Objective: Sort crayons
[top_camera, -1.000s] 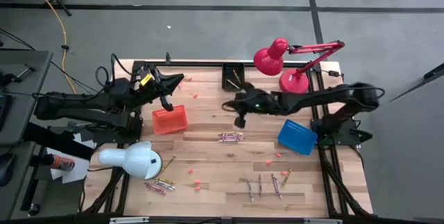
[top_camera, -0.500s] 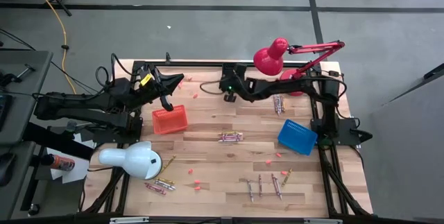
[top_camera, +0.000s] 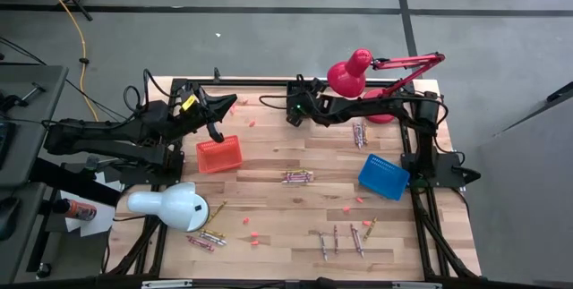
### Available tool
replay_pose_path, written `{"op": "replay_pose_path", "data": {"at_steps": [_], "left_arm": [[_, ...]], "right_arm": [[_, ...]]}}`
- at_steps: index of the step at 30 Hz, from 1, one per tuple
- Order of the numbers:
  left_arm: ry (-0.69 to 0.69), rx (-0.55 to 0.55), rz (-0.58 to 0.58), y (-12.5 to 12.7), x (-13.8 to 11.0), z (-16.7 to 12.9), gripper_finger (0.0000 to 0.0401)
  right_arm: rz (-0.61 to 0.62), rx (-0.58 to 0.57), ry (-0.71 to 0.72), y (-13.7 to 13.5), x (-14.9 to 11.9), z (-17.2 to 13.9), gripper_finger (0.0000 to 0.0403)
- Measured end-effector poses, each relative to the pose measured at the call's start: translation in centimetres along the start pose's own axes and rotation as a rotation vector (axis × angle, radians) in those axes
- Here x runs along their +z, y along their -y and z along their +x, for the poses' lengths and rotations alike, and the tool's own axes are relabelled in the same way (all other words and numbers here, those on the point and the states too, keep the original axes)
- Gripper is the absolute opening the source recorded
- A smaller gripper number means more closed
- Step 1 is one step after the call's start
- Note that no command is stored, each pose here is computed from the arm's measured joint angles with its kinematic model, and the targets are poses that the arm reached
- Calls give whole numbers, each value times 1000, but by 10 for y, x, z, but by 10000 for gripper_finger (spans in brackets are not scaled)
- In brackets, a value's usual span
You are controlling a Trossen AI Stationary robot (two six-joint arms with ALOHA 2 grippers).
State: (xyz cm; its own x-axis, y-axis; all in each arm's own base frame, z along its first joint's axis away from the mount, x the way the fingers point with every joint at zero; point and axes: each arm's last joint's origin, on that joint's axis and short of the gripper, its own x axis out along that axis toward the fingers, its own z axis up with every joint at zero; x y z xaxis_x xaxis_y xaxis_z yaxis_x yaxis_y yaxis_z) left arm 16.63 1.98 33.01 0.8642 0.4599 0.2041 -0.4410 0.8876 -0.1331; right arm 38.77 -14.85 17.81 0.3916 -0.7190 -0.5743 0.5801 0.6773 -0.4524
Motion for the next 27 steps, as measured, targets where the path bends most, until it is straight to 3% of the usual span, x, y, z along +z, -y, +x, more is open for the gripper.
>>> {"op": "replay_pose_path", "data": {"at_steps": [8, 10, 14, 19, 22, 27], "left_arm": [[0, 2, 0, 0, 0, 0, 3], [0, 2, 0, 0, 0, 0, 3], [-2, 2, 9, 0, 0, 0, 3], [-18, 3, 16, 0, -2, 0, 3], [-42, 2, 27, 0, -4, 0, 3], [-75, -3, 23, 0, -8, 0, 3]], "right_arm": [[17, 41, -27, 0, 5, -7, 140], [46, 135, -17, 1, 13, -16, 154], [102, 467, 10, 0, 23, -36, 170], [27, 785, -15, -12, 24, -74, 173], [-74, 904, -74, -20, 18, -100, 174], [-223, 979, -161, -29, 6, -142, 174]]}}
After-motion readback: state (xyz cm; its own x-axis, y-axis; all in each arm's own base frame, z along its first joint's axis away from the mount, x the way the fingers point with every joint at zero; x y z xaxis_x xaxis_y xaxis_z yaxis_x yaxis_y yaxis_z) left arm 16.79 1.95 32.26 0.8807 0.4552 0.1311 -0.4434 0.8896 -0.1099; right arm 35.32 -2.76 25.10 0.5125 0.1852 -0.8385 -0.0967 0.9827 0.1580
